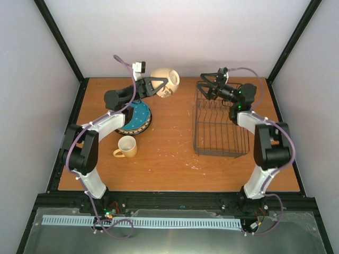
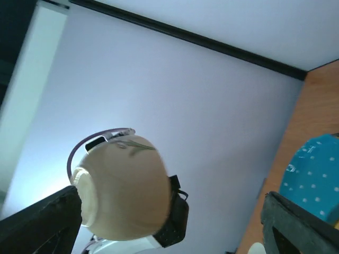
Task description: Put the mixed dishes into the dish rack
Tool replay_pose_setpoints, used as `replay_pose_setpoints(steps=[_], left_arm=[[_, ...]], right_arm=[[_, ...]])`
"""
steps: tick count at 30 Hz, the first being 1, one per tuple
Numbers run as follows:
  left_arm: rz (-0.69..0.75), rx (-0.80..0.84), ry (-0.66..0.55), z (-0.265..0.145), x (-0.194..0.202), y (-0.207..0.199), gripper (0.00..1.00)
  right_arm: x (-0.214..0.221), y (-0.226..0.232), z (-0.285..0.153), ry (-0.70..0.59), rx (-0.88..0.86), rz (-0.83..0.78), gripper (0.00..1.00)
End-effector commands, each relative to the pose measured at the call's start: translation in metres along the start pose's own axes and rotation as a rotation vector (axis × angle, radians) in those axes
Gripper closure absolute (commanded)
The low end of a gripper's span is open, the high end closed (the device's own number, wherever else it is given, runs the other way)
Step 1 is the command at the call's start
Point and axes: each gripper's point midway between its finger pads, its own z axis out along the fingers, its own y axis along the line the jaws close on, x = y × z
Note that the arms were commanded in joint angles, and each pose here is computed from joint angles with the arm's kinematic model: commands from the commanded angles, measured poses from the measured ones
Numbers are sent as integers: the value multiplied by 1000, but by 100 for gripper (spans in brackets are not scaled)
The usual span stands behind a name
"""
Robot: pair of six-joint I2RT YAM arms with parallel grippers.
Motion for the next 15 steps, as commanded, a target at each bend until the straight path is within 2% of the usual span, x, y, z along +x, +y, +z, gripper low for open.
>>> replay_pose_setpoints(steps=[1,4,7,9,15], left_arm=[[325,352,-44,7,-30,-123,99],[327,387,-80,9,-42,-135,99],[330,414,-114,8,-49,-146,99],[324,426,-135,7,-53,-151,99],[305,426,-170,3,-54,-152,99]], right_arm=[[23,37,10,94,-282,22,9],[33,30,32,163,-294,34,5],[31,28,45,174,-313,49,3],[35,40,58,190,-350,40,0],[37,92,79,234,-463,-2,0]])
